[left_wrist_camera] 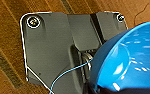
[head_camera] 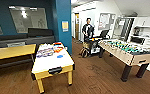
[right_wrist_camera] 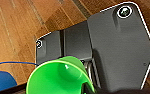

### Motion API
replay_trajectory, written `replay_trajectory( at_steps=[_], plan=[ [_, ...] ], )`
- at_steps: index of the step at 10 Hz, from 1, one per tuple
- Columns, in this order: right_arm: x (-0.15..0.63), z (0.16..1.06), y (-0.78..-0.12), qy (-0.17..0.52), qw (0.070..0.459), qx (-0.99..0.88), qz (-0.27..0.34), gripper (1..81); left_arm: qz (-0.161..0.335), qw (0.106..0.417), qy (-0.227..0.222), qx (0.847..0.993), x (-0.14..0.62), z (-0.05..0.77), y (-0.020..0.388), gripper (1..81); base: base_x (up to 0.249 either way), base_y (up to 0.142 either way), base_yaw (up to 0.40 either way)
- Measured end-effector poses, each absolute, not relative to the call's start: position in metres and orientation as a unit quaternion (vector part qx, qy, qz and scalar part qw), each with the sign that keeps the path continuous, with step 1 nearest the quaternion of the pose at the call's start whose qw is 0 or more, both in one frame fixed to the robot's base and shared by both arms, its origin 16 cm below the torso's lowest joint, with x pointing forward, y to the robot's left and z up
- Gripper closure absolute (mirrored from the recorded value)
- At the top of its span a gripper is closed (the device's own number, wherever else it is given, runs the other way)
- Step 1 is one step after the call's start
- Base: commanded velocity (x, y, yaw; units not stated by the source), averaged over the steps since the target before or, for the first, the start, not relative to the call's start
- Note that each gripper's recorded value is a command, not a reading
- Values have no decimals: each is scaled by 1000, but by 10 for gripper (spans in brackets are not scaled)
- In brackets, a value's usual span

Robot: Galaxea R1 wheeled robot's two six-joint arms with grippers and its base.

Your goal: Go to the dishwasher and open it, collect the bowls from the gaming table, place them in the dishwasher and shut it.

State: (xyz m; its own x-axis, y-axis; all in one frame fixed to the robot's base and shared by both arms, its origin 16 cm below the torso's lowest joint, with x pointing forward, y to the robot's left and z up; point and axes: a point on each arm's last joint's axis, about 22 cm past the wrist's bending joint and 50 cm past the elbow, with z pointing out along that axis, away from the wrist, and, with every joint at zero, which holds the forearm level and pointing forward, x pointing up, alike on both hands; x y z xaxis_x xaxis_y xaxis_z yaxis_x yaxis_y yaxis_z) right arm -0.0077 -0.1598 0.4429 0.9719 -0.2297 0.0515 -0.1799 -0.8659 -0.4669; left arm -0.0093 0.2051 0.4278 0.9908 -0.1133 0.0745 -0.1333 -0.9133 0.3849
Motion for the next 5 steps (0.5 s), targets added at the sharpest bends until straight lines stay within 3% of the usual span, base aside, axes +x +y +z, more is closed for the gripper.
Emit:
replay_trajectory(
  at_steps=[5],
  plan=[
    [-8,439,-162,106,227,-967,-53,811,25,198,-63,978,-9,428,205,811,0,0,-277]
  ],
)
